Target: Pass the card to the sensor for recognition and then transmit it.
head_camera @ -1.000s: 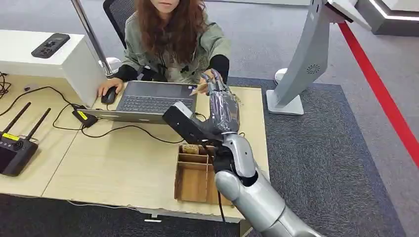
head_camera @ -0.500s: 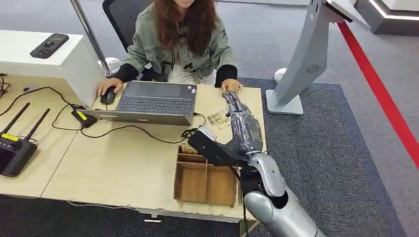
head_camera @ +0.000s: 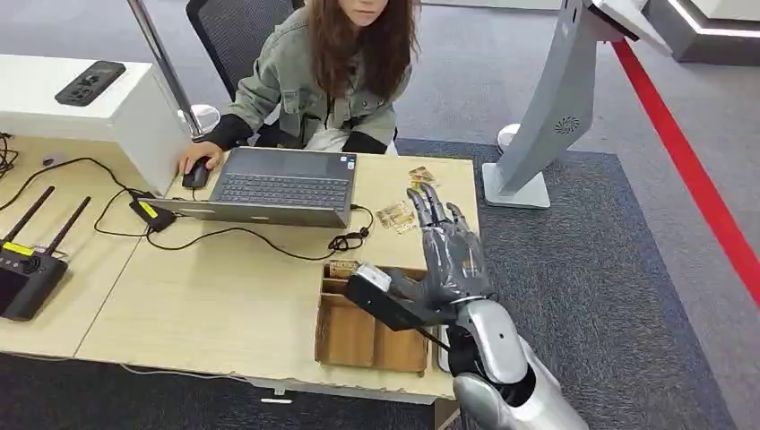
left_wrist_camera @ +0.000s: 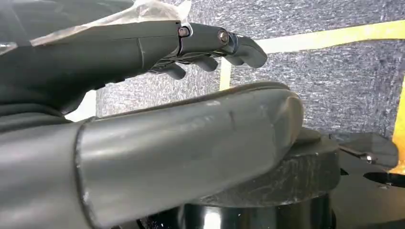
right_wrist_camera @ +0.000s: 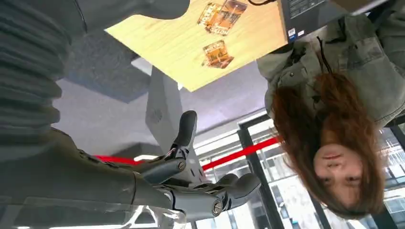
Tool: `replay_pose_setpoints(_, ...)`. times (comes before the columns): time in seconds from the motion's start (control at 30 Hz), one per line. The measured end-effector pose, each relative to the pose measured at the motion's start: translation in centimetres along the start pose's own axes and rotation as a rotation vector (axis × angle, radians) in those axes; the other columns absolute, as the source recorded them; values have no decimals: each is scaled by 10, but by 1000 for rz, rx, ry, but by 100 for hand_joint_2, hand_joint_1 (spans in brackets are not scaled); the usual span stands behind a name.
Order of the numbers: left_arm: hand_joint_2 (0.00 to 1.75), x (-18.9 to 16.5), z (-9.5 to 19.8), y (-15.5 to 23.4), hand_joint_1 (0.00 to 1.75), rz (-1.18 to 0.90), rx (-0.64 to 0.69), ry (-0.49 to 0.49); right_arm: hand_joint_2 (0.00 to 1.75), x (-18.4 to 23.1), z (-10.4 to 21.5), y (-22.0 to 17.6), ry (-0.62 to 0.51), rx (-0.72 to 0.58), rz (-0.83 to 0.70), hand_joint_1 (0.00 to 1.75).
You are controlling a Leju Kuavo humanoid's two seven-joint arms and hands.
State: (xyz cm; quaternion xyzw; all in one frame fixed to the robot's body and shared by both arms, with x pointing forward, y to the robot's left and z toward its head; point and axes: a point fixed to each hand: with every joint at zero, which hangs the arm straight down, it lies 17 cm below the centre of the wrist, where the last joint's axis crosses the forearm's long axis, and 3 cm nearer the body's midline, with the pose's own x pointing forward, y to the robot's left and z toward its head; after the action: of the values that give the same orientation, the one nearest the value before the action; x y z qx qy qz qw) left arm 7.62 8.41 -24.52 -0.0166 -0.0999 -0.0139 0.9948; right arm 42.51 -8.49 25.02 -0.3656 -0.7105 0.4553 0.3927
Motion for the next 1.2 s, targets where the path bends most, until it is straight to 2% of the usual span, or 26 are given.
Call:
replay_pose_setpoints(0.2, 0, 0, 0, 0, 0, -6, -1, 2, 175, 1, 4, 15, -7, 24, 91, 0)
replay_pose_setpoints(0.43, 0, 0, 0, 0, 0, -7, -1, 2, 175, -6, 9, 38, 6, 80, 116, 0)
replay_pose_setpoints(0.9, 0, 0, 0, 0, 0, -7, -1, 0, 175, -13, 14, 57, 20, 132, 136, 0)
replay_pose_setpoints(0.93, 0, 0, 0, 0, 0, -8, -1, -3, 175, -14, 15, 59, 22, 138, 138, 2)
replay_pose_setpoints(1.03, 0, 1, 0, 0, 0, -11, -1, -8, 175, -15, 16, 62, 27, 146, 139, 24)
replay_pose_setpoints(1.2, 0, 5, 0, 1, 0, -30, 14, -29, 175, -16, 17, 66, 28, 155, 147, 28)
